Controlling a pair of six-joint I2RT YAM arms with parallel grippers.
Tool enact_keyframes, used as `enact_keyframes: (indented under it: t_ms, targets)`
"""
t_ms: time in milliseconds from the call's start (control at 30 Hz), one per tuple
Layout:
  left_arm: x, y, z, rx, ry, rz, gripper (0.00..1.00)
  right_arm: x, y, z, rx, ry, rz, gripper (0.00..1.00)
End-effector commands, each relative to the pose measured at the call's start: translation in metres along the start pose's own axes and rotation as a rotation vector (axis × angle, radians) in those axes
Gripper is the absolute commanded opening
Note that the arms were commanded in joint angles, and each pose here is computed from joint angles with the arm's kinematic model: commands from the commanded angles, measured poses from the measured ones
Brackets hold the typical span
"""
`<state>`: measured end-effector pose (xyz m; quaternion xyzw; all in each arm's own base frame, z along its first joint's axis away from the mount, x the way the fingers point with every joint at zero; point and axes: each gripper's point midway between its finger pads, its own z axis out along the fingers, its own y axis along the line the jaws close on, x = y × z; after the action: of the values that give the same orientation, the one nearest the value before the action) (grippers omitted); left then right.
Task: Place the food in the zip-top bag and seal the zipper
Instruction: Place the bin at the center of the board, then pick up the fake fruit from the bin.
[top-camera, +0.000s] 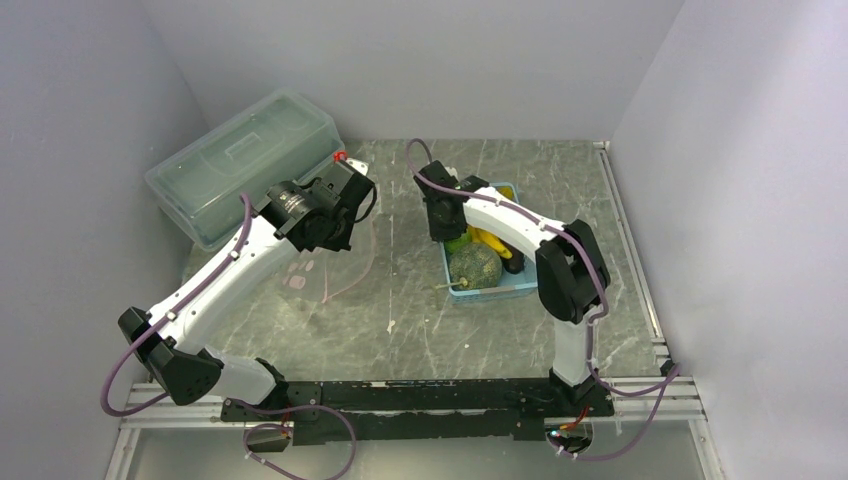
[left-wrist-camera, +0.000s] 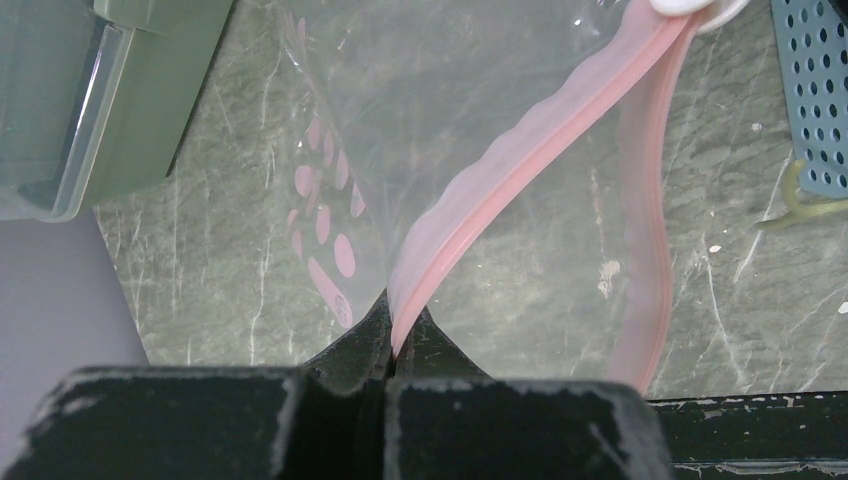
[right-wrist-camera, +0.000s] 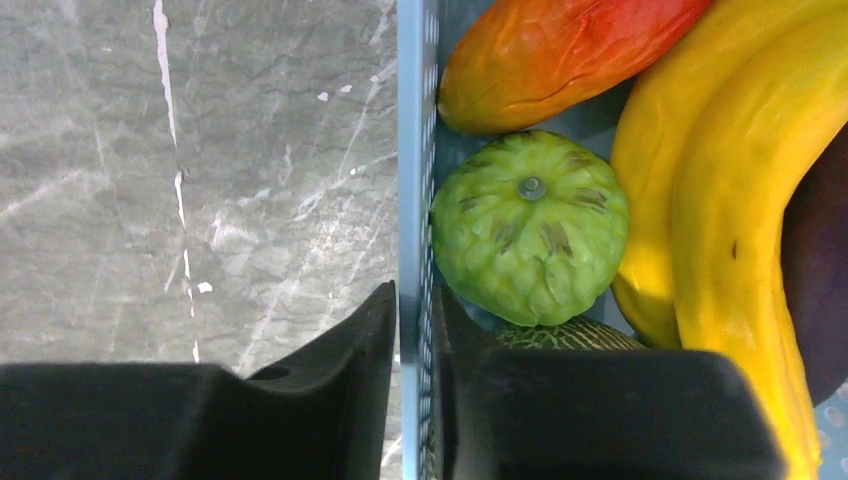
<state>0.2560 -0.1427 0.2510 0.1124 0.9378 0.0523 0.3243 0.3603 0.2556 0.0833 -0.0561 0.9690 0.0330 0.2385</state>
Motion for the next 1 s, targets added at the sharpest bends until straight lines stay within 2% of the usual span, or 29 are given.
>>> enact_keyframes:
  t_ms: [0, 67, 333, 733, 967]
  targets:
    - [-0.008, 0.003, -0.003, -0.013, -0.032, -0.029, 0.00, -0.021, 0.003, -0.034, -0.038, -0.091, 0.015, 0.28]
    - [-0.007, 0.004, -0.003, -0.015, -0.032, -0.029, 0.00, -0.027, 0.004, -0.044, -0.053, -0.114, 0.025, 0.32]
    - [-0.009, 0.003, -0.002, -0.014, -0.034, -0.026, 0.00, -0.039, 0.003, -0.096, -0.115, -0.195, 0.052, 0.41]
    - [-0.010, 0.003, -0.001, -0.009, -0.046, -0.019, 0.00, 0.008, -0.003, -0.138, -0.246, -0.176, 0.115, 0.45]
    - [-0.011, 0.001, -0.002, 0.002, -0.056, -0.017, 0.00, 0.054, -0.001, -0.134, -0.298, -0.112, 0.187, 0.44]
